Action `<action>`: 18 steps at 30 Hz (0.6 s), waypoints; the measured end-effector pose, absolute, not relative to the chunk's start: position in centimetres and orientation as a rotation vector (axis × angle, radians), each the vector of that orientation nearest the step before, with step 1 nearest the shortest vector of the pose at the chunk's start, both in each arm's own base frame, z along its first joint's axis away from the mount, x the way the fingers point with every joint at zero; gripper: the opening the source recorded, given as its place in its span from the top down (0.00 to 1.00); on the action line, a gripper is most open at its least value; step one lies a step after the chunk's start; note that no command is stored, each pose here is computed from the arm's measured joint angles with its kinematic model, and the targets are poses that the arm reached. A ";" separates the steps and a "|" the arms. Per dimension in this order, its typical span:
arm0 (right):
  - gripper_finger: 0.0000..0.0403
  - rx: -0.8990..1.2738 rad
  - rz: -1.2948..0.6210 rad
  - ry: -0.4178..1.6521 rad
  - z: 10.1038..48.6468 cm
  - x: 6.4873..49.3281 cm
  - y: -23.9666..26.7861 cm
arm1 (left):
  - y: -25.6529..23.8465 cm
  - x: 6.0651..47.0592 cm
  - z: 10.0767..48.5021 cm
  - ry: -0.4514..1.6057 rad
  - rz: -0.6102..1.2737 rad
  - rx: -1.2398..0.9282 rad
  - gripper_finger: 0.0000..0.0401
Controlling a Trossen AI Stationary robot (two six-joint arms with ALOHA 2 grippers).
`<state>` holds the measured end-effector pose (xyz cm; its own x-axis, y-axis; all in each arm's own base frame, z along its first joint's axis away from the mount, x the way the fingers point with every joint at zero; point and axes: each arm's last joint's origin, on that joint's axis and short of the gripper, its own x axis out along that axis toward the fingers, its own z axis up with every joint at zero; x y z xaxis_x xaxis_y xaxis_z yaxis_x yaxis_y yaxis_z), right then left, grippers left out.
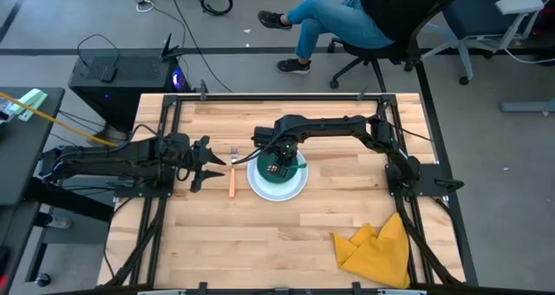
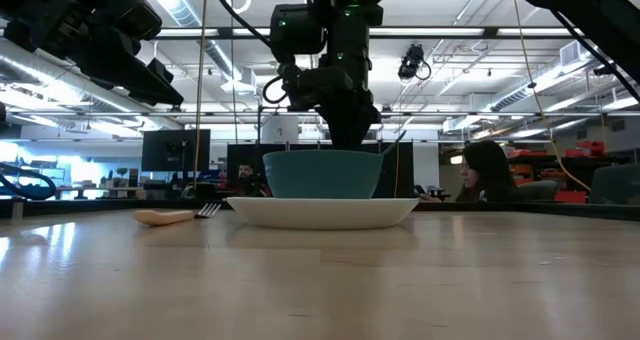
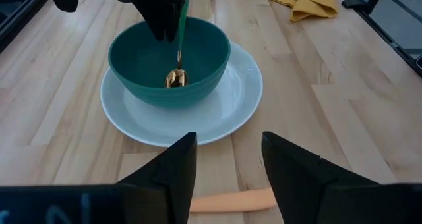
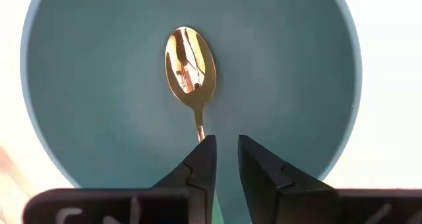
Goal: Set table place
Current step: Return to Home Position
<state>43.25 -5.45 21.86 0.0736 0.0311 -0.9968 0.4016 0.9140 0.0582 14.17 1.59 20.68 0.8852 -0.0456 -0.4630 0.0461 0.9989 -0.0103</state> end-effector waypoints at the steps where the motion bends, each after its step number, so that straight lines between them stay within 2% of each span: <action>1: 0.82 0.359 -0.287 1.480 21.9 43.3 -5.4 | 1.6 14.2 20.7 0.482 -0.048 0.001 0.55; 9: 0.82 0.382 -0.263 1.484 22.4 42.9 -5.3 | 1.6 14.2 20.7 0.482 -0.048 0.001 0.56; 14: 0.82 0.402 -0.217 1.418 26.4 41.3 -4.8 | 1.6 14.2 20.7 0.482 -0.048 0.001 0.55; 18: 0.83 0.332 -0.154 1.302 31.4 38.9 -4.2 | 1.6 14.2 20.7 0.482 -0.048 0.001 0.56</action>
